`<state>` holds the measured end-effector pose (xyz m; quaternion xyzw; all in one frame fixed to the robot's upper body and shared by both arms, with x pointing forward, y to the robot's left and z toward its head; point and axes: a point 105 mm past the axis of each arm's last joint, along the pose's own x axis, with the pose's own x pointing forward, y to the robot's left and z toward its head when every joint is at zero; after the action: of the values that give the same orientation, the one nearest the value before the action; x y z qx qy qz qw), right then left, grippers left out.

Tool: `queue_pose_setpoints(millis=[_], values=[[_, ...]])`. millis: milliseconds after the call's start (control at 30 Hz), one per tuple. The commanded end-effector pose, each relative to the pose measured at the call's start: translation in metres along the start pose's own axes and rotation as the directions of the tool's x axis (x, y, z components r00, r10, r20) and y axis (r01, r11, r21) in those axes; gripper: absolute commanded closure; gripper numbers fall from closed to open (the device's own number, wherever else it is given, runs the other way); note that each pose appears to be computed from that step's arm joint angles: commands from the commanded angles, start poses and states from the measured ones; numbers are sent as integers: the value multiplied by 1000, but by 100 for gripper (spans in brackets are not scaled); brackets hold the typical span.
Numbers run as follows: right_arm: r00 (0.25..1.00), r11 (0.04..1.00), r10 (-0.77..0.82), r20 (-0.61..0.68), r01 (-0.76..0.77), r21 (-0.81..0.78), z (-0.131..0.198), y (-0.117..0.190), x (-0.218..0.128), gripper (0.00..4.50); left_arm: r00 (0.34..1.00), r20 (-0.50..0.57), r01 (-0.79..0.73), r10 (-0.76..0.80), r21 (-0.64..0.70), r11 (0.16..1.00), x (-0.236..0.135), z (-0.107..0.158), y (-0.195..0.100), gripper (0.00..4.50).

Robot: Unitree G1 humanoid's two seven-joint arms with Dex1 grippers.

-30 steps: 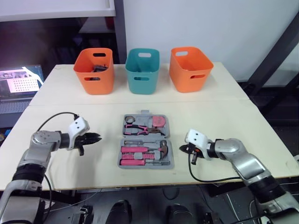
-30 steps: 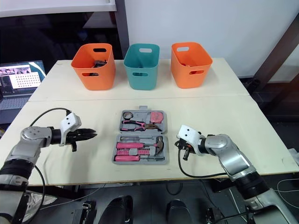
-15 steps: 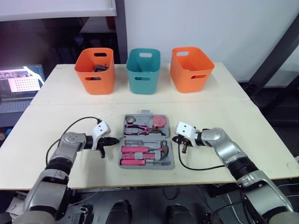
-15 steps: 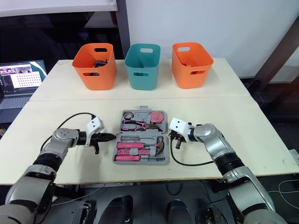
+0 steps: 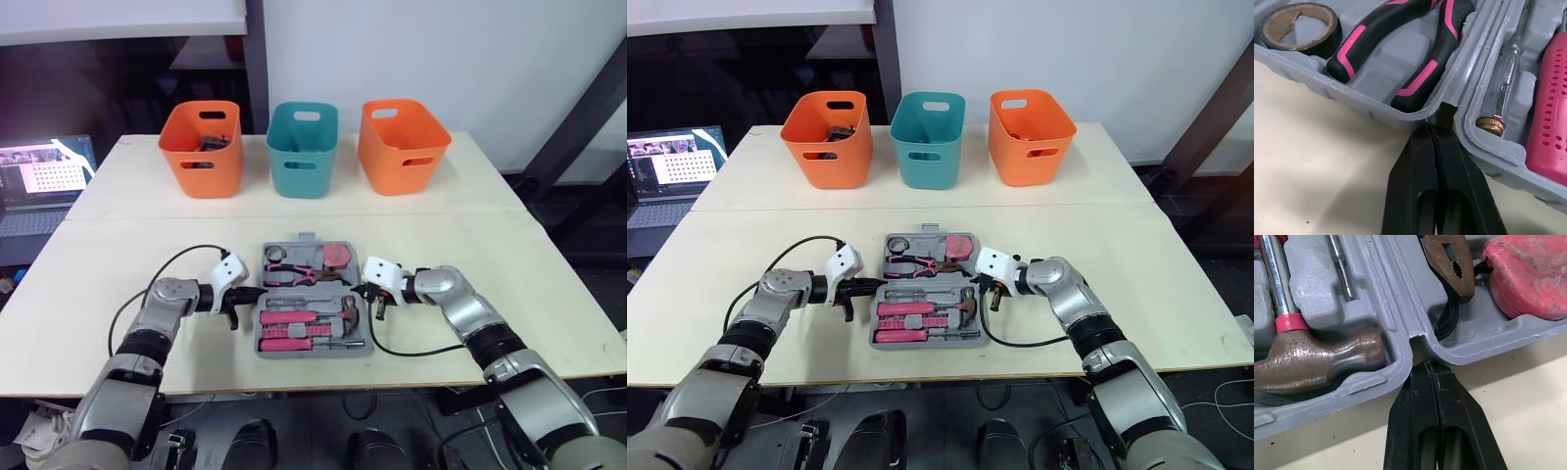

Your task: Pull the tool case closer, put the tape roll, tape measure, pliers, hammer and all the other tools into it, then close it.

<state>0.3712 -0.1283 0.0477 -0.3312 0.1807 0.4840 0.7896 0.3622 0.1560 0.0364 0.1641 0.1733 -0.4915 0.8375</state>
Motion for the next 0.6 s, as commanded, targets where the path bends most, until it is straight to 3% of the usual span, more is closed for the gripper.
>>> queue_pose_setpoints(millis=[33,233,600], values=[[999,999,24,31,-23,-40,12,2,8,450,999,47,22,-24,42,999,11,15,-7,448],[999,999,31,39,-29,-41,16,4,11,450,999,54,0,-1,7,1000,1,9,-8,448],[990,993,115,81,-117,19,21,49,10,450,999,32,13,-12,-40,999,-11,-9,-28,448]])
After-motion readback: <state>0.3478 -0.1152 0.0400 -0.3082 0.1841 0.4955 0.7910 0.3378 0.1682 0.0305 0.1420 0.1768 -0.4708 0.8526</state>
